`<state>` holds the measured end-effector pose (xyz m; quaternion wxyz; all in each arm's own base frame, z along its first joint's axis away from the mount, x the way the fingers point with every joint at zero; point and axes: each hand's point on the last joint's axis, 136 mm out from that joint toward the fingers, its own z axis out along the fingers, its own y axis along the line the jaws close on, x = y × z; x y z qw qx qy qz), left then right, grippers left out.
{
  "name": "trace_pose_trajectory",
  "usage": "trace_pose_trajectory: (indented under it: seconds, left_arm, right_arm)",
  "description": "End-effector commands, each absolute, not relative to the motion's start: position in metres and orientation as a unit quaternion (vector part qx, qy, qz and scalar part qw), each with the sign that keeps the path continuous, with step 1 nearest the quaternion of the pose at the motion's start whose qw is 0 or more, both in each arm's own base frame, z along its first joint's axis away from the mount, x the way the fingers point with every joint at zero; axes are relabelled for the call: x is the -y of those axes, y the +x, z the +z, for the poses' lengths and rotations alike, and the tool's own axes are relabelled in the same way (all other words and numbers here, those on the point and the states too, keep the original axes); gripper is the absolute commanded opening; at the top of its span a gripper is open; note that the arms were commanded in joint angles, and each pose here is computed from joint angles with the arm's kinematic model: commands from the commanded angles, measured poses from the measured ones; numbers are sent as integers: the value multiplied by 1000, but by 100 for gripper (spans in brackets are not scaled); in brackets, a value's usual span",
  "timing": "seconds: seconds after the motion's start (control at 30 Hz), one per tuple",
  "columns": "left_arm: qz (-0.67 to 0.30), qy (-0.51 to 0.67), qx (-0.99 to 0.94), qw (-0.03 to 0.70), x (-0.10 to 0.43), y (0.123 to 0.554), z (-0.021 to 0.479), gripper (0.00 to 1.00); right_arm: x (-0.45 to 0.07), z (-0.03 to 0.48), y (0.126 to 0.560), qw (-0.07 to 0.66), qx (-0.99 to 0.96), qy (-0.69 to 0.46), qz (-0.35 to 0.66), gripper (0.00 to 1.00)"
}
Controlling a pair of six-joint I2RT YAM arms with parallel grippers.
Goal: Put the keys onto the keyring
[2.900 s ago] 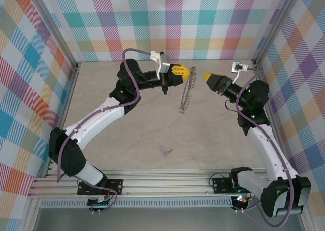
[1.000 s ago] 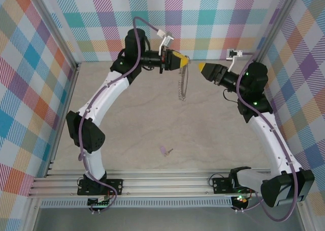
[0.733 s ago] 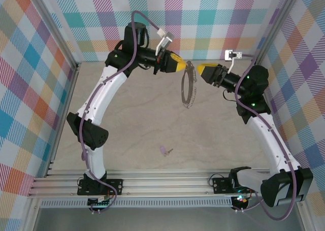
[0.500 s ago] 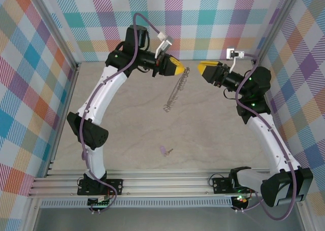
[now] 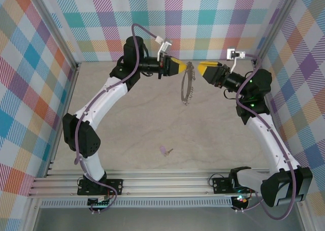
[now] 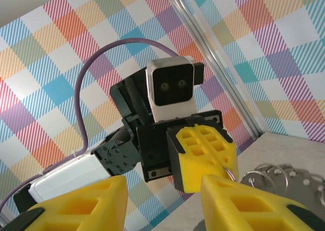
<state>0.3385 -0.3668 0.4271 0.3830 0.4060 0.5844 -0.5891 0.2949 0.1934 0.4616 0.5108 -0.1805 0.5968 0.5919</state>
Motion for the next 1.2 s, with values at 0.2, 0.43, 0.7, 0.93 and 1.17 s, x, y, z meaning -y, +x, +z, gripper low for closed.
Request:
trace_pose_trajectory:
  seconds: [0.2,0.43,0.7,0.93,1.17]
  left_arm:
    - [-601,405,-526,445,364,316,479,0]
    - [-604,409,-522,443,366,313,481,0]
    - [-605,413,-519,441,366,312,482,0]
    - [-606,415,-518,439,367,311,482,0]
    - [-606,418,-518,436,368,310,480,0]
  right_arm:
    - [-198,459,303,505,-580,-197,608,43]
    - [-199,457,309,502,-579,-193,613,42]
    - [-201,455,313,494,-574,-193,624,39]
    - [-203,456,316,489,-568,-193,633,37]
    - [-207,458,316,484,-566,-197,638,36]
